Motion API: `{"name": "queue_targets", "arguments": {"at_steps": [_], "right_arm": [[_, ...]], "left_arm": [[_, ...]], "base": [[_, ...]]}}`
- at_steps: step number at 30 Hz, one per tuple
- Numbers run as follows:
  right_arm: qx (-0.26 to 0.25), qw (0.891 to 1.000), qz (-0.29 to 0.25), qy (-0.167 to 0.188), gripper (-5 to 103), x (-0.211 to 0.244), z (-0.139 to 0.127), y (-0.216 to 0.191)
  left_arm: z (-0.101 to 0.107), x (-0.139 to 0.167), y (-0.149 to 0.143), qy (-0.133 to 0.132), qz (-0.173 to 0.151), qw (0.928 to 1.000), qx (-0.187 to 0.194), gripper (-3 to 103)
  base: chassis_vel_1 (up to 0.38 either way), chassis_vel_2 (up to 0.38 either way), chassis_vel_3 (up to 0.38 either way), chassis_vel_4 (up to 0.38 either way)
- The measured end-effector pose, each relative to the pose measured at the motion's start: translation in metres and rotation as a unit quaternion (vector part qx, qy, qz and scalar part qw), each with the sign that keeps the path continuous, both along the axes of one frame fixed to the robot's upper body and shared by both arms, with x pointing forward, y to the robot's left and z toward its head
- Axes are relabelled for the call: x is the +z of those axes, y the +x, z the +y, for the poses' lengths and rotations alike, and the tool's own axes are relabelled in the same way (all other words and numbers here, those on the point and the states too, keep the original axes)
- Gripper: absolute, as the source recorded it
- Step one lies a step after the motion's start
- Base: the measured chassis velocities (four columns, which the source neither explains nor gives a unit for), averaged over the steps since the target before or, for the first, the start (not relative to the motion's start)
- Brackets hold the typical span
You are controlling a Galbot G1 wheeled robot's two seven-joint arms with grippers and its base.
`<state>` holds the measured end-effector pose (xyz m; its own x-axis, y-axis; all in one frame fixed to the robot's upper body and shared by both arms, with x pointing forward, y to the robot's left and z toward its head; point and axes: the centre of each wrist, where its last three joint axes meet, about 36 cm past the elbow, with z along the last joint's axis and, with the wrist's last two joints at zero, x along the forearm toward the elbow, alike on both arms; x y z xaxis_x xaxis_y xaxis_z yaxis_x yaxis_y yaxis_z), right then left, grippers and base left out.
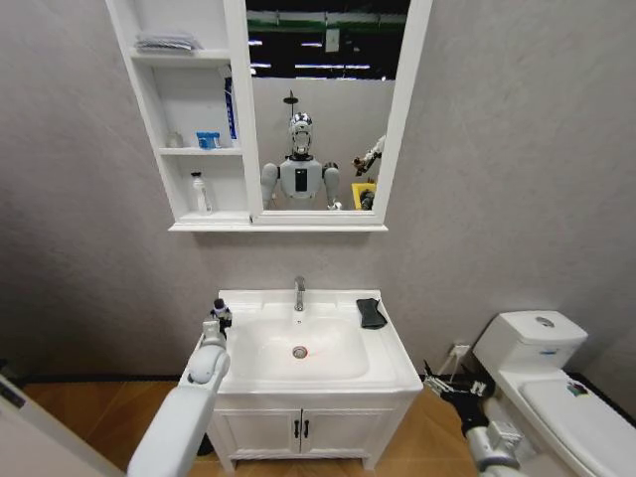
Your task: Move facial cleanser and shampoo from washbasin to cabinet, then wipe washbasin with towel.
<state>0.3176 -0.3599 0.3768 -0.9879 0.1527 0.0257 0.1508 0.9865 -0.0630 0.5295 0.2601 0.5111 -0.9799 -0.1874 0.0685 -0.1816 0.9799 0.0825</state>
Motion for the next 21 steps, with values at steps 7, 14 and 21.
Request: {"name": "queue_targets", "arguments": {"at_steps": [7,14,21], "right_arm": [[-0.003,1.0,0.002,-0.017,100,0.0,0.0,-0.001],[-0.007,1.0,-0.003,-0.021,100,0.003,-0.001,-0.006],[-0.013,1.0,-0.008,-0.025,100,0.005,-0.004,-0.014]], "left_arm": [[0.005,0.154,-0.049,0.005,-0.002,0.9973,-0.073,43],[0.02,0.261,0.001,0.009,-0.013,0.9952,-0.096,43],[0.018,0.312,0.062,0.006,-0.02,0.9945,-0.102,43]], "base": [[0.0,0.0,0.0,0.0],[0.0,0.0,0.0,0.0],[0.0,0.0,0.0,0.0]]}}
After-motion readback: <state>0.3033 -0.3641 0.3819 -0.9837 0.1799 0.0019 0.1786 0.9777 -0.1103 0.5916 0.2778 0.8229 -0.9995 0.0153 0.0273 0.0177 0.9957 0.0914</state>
